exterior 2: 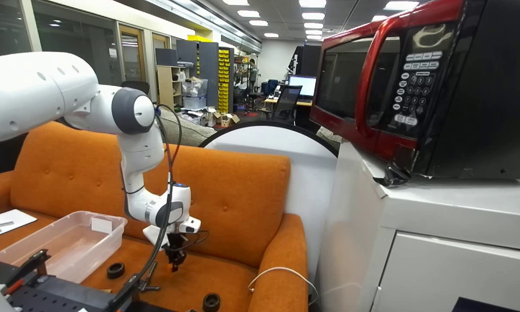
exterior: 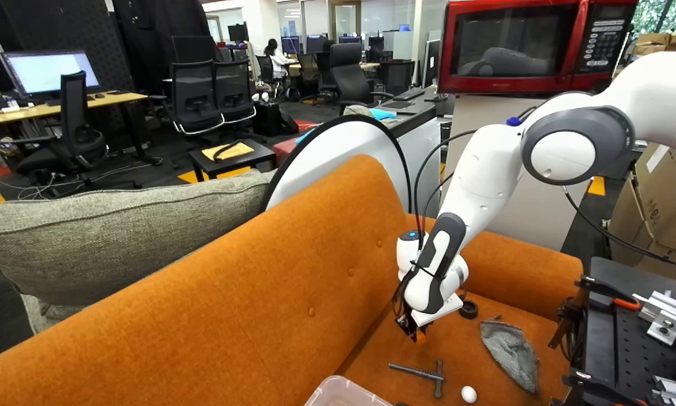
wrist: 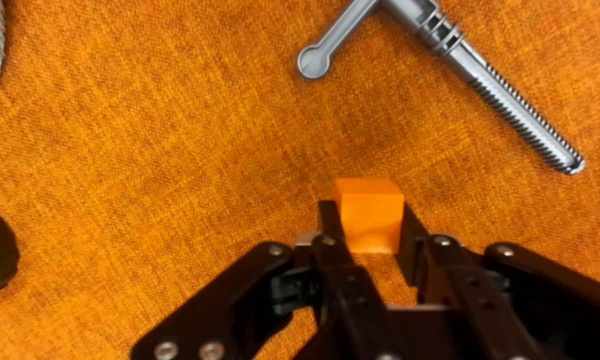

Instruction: Move the orange block to the left

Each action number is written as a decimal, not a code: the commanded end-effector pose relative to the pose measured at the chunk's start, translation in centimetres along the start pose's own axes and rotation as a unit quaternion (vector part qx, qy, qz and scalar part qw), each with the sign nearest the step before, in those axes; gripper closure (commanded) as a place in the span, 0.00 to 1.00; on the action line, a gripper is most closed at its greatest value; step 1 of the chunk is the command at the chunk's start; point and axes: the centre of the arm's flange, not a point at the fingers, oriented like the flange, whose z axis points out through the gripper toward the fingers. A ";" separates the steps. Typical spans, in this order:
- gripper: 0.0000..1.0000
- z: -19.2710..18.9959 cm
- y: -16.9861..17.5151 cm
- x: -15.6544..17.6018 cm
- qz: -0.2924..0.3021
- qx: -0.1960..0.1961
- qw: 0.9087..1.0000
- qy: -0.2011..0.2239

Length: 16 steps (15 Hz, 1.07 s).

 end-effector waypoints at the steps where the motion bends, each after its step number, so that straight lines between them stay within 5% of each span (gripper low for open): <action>1: 0.71 0.0 0.0 0.0 0.001 0.000 1.000 0.000; 5: 0.71 0.0 0.0 0.0 0.001 0.000 1.000 0.000; 6: 0.93 0.0 0.0 0.0 0.001 0.000 1.000 0.000; 11: 0.93 0.0 -0.6 -1.2 0.112 0.042 0.993 0.006; 16: 0.93 0.4 -1.1 -3.1 0.220 0.072 0.972 0.031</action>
